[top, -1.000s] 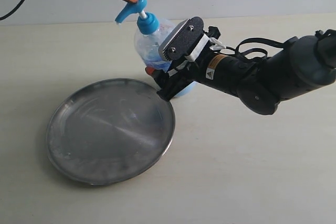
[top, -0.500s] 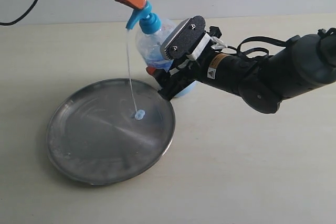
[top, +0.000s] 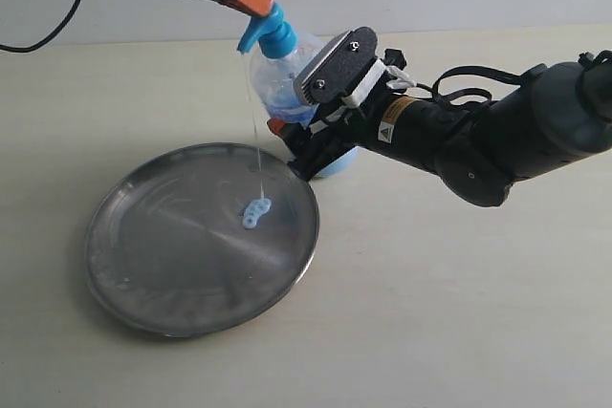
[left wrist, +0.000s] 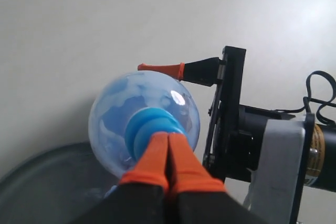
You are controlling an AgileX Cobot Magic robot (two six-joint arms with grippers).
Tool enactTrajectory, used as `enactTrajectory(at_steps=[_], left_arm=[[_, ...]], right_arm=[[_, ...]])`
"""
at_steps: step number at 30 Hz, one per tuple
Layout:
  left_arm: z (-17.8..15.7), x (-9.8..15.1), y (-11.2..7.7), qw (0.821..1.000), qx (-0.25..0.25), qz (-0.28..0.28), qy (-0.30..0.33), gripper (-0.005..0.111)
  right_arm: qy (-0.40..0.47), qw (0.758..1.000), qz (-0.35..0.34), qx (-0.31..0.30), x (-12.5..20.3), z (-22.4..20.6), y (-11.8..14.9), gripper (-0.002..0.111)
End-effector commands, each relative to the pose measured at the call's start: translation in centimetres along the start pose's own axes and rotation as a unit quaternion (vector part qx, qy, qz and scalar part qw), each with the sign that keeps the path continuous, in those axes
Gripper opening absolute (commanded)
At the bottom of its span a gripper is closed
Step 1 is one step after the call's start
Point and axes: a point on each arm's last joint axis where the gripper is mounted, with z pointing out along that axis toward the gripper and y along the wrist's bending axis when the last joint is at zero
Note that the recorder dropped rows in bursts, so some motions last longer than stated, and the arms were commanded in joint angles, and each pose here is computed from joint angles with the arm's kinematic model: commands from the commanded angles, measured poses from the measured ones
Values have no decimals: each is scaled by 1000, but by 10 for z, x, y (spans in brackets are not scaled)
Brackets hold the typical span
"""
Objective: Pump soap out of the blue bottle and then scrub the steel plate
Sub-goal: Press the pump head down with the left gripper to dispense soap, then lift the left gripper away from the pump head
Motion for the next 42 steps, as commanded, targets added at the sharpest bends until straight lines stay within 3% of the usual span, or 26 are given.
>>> enactTrajectory(at_steps=[1,13,23,33,42], left_arm=[[41,31,19,994,-30,12,107,1],[-28,6,-5,997,-50,46,-36,1],[-120,0,-35,977,-82,96,-174,1],[-163,12,-50,969,-86,98,-209,1],[-161,40,-48,968,-92,84,-217,1]], right_arm=[[-66,997,-43,-20,-19,-2,5,0],[-64,997,-43,-20,-18,-2,5,0],[-56,998,-35,-1,-17,-2,1,0],[-52,998,-15,20,-16,-2,-4,0],[-59,997,36,31,-14,-4,-15,0]])
